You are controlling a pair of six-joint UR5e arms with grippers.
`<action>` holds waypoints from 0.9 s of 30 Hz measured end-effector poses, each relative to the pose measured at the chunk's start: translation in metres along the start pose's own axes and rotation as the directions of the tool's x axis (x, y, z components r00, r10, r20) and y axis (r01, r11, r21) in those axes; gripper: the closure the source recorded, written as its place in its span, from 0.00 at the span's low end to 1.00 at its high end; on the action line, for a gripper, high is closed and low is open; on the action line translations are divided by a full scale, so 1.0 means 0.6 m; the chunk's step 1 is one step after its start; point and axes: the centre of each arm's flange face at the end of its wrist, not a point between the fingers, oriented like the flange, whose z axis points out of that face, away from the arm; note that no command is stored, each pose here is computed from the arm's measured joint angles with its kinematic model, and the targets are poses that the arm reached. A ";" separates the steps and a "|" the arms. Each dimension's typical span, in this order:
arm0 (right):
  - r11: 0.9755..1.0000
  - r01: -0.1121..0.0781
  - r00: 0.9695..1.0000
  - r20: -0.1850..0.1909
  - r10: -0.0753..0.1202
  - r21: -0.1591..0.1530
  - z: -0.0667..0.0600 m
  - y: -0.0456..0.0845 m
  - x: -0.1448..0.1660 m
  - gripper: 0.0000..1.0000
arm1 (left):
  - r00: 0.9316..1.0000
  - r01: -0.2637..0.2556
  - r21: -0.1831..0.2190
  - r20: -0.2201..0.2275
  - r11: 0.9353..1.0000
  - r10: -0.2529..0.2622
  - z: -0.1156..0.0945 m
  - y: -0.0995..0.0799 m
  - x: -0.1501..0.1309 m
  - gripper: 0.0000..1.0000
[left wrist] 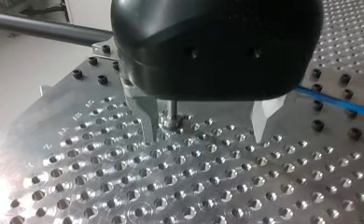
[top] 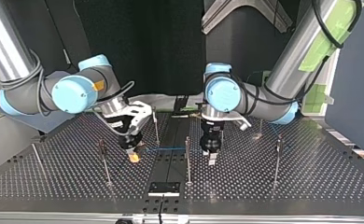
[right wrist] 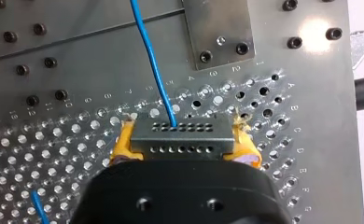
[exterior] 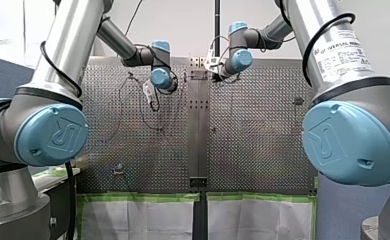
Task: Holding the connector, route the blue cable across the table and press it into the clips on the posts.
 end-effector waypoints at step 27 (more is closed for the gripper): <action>1.000 0.007 1.000 -0.015 -0.008 -0.017 -0.026 0.009 0.042 1.00 | 0.996 -0.027 0.058 -0.087 0.998 0.032 -0.188 -0.039 -0.035 0.00</action>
